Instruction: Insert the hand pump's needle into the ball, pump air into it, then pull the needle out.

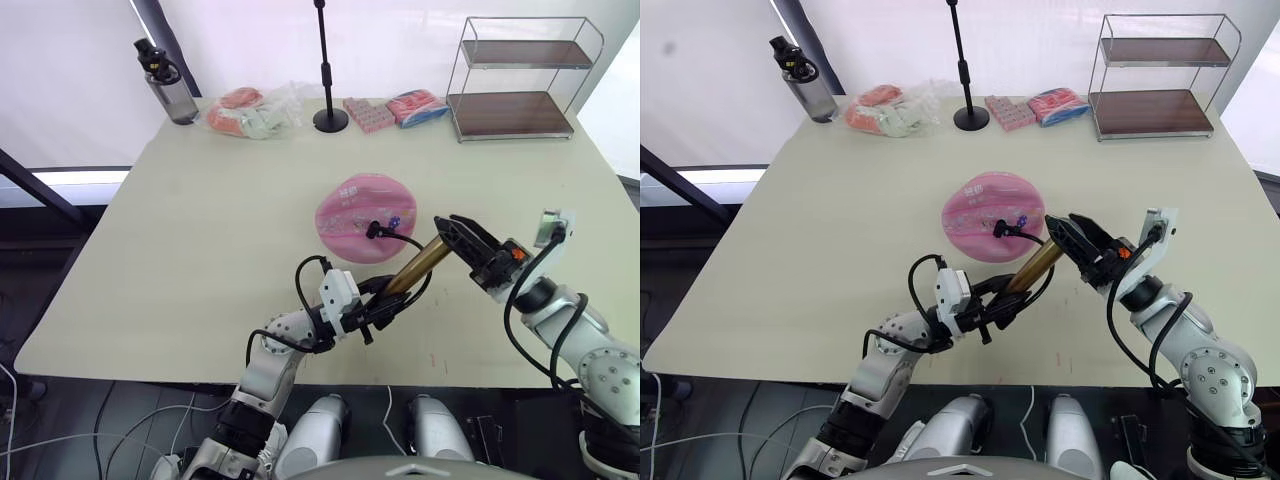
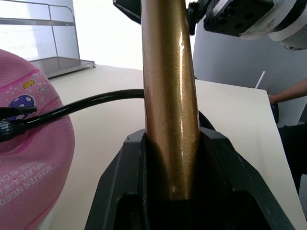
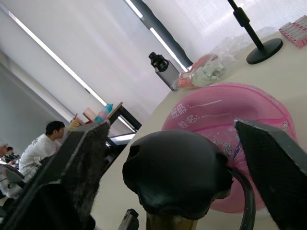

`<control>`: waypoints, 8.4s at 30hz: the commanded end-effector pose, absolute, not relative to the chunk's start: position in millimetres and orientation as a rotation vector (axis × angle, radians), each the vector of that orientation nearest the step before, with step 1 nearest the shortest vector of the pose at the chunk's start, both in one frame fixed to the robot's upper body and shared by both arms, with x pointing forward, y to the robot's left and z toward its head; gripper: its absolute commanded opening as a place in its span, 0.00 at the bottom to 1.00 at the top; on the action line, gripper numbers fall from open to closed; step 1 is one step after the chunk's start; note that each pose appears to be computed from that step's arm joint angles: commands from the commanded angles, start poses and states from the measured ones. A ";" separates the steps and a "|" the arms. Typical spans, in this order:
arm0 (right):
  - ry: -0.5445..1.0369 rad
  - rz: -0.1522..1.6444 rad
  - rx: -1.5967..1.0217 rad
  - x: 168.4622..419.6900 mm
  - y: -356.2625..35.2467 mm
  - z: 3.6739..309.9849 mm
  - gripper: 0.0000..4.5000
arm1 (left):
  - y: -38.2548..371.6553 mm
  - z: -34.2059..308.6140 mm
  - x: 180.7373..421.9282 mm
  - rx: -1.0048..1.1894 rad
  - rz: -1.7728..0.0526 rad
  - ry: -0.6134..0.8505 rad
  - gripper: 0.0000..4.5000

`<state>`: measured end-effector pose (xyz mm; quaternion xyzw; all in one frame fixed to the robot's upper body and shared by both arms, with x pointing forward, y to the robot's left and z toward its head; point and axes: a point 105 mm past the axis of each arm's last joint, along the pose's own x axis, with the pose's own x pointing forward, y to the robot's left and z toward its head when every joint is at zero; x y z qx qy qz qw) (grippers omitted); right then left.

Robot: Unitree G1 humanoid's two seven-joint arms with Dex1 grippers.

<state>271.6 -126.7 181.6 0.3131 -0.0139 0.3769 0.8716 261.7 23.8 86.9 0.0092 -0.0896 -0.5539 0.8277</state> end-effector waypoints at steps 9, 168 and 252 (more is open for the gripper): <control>-0.074 0.826 0.639 268.0 -122.5 192.6 0.51 | 23.1 101.4 259.7 0.019 -1.178 -0.261 0.22; -0.289 1.336 -0.280 212.5 -143.8 278.9 0.47 | -27.1 -14.1 262.8 0.417 -1.643 0.278 0.24; -0.148 1.343 -0.115 214.3 -157.1 220.5 0.47 | -24.5 -25.3 260.1 0.400 -1.654 0.313 0.24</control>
